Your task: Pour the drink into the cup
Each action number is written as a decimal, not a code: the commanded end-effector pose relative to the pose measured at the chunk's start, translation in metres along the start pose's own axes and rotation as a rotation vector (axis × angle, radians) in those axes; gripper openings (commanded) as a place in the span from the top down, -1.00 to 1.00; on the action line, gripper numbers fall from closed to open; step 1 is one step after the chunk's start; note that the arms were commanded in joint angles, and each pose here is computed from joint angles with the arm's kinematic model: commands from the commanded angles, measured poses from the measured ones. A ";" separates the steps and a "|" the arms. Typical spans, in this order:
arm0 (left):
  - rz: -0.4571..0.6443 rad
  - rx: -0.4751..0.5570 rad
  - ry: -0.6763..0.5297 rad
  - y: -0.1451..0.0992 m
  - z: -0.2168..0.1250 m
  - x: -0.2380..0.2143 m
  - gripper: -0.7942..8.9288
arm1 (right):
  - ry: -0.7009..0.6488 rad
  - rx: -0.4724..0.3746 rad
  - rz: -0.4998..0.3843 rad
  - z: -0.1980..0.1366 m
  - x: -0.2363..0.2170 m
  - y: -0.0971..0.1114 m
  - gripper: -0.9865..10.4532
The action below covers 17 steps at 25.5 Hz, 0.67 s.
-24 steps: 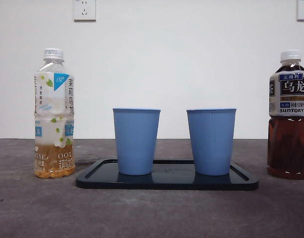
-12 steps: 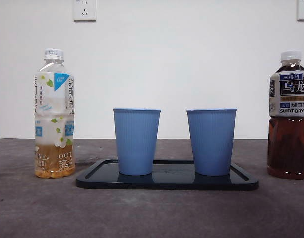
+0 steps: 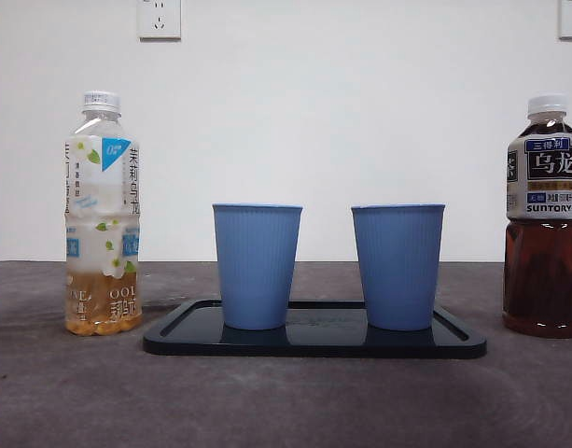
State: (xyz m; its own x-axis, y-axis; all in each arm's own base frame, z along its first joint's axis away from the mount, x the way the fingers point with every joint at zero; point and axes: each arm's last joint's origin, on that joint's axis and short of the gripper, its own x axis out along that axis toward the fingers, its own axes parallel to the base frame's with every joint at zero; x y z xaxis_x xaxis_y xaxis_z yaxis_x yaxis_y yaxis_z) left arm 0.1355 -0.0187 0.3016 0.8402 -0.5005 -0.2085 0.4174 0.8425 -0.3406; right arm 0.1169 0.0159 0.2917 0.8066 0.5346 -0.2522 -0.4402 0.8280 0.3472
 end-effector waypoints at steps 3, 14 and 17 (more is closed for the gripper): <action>-0.150 0.130 0.058 -0.004 0.005 0.012 0.81 | 0.067 -0.105 0.082 0.011 0.007 0.002 0.80; -0.237 0.185 0.120 -0.010 -0.001 0.021 0.78 | 0.118 -0.164 0.099 0.009 0.015 0.002 0.80; -0.236 0.184 0.121 -0.009 -0.001 0.022 0.70 | 0.118 -0.152 0.053 0.009 0.015 0.001 0.56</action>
State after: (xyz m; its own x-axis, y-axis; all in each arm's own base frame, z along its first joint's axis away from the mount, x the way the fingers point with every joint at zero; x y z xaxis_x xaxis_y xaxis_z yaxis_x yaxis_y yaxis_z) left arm 0.1484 -0.0370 0.2941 0.6713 -0.6901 -0.2704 0.6443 0.7236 -0.2474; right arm 0.1318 0.0231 0.2915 0.7242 0.5912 -0.3550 -0.5419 0.8063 0.2373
